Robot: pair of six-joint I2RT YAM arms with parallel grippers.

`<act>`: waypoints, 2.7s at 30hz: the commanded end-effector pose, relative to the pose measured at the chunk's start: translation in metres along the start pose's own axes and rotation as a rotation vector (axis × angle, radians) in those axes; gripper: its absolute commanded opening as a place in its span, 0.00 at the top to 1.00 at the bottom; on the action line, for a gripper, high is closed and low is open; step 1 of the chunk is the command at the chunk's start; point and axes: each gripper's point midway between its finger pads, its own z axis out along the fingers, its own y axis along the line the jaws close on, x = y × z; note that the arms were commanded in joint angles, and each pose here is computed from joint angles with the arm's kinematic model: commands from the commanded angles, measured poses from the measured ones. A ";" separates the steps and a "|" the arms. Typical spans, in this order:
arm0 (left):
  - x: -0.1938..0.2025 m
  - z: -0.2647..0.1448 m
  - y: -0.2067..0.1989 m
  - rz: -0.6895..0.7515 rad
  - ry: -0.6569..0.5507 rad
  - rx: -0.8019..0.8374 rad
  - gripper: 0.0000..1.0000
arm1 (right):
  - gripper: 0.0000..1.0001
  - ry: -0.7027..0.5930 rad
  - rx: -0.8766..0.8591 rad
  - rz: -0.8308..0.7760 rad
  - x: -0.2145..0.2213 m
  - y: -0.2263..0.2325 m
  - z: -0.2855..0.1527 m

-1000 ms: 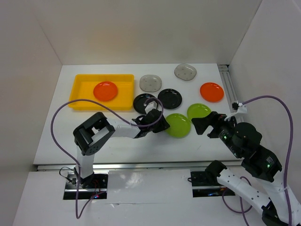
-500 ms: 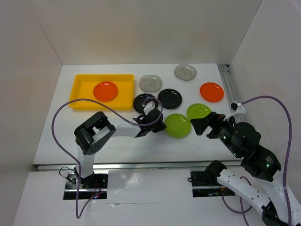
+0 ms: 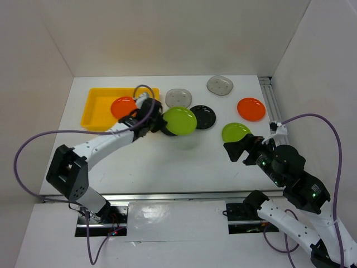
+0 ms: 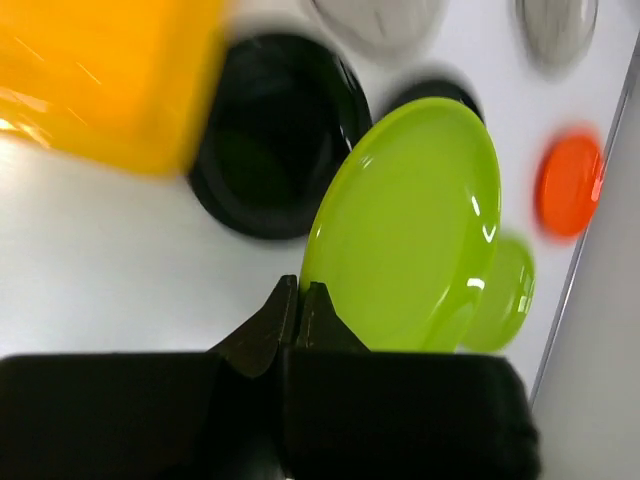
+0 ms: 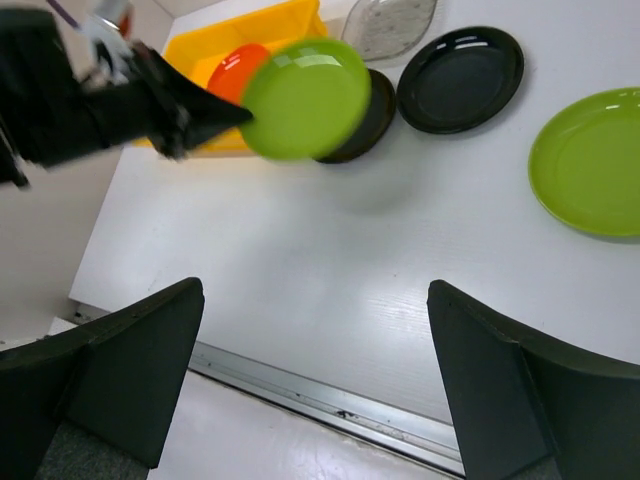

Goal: Place the plates into the plastic bin on the countertop

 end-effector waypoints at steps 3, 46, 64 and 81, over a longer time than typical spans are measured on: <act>-0.107 -0.010 0.071 -0.150 -0.092 -0.086 1.00 | 0.00 0.021 -0.048 0.002 0.013 0.006 0.012; -0.088 -0.039 -0.018 -0.024 -0.153 0.356 0.01 | 0.00 -0.078 0.005 -0.020 -0.014 0.005 0.020; 0.176 0.084 -0.162 0.161 0.326 0.588 0.01 | 0.00 -0.236 0.174 0.111 -0.060 -0.028 -0.041; 0.205 0.175 -0.132 0.141 0.308 0.348 0.43 | 0.00 -0.244 0.081 0.132 -0.061 -0.015 -0.045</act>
